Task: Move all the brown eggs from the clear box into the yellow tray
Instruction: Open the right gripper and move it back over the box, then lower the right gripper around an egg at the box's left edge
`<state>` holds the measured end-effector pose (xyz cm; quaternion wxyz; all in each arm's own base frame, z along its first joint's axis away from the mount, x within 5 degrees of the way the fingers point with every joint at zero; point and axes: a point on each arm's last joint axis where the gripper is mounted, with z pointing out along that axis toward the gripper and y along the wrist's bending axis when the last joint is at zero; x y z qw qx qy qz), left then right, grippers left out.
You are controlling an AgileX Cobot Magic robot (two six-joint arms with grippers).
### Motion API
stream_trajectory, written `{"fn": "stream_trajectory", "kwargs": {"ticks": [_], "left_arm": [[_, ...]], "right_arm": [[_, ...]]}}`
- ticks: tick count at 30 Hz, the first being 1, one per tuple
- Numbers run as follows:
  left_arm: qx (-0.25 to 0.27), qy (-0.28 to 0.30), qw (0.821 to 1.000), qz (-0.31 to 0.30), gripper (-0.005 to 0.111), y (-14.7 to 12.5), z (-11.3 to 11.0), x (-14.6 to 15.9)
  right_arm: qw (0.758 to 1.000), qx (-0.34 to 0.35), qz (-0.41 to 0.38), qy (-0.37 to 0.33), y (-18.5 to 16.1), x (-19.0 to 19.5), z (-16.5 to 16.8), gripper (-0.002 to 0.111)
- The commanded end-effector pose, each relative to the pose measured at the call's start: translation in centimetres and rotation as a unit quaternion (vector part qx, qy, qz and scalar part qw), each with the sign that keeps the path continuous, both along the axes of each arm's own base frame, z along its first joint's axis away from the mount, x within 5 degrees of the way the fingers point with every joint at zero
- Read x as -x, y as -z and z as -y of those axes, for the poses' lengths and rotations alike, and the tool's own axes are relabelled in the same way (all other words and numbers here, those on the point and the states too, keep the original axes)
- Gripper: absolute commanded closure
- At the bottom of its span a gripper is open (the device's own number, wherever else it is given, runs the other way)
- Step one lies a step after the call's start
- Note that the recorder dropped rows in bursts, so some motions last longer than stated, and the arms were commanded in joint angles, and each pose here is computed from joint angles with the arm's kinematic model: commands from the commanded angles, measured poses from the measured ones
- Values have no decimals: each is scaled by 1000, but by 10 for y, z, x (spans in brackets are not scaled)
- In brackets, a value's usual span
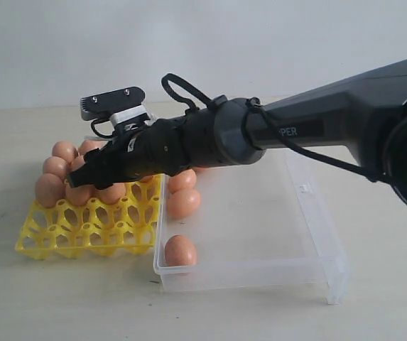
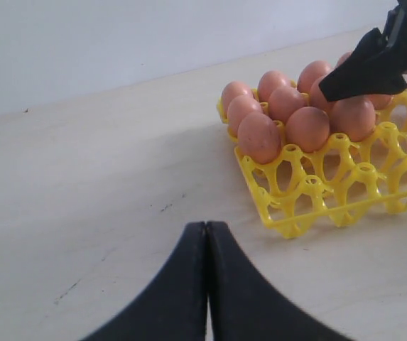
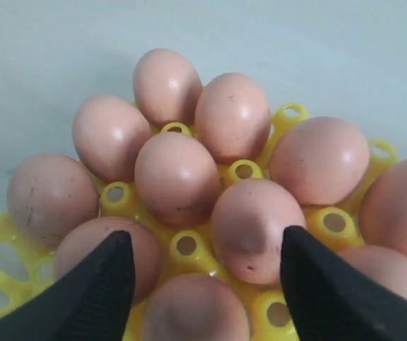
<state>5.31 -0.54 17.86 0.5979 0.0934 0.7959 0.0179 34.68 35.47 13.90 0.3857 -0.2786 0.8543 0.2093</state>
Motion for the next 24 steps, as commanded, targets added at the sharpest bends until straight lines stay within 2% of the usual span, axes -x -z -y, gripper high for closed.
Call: {"fn": "stream_trajectory", "kwargs": {"ticks": [1,2,3,4,6,8,10,12,14,16,19,24], "left_arm": [[1,2,1000,8,107,-2,0,0],[1,2,1000,8,107,-2,0,0],[1,2,1000,8,107,-2,0,0],[1,2,1000,8,107,-2,0,0],[1,2,1000,8,107,-2,0,0],[1,2,1000,8,107,-2,0,0],[1,2,1000,8,107,-2,0,0],[1,2,1000,8,107,-2,0,0],[1,2,1000,8,107,-2,0,0],[1,2,1000,8,107,-2,0,0],[1,2,1000,8,107,-2,0,0],[1,2,1000,8,107,-2,0,0]], "right_arm": [[1000,-13,3,-7,-48,5,6,80],[1000,-4,14,-22,-72,8,14,104],[999,3,15,-32,-85,11,19,107],[998,26,16,-58,-111,19,32,108],[995,56,-11,-83,-139,35,56,108],[990,72,-74,-91,-152,53,81,106],[988,66,-114,-78,-155,56,100,99],[989,27,-141,-41,-149,48,113,90],[981,-26,-191,12,-128,30,129,72],[968,-40,-245,38,-104,17,141,59],[955,-39,-287,55,-72,5,146,55],[935,-85,-338,61,-33,-5,134,55]]}}
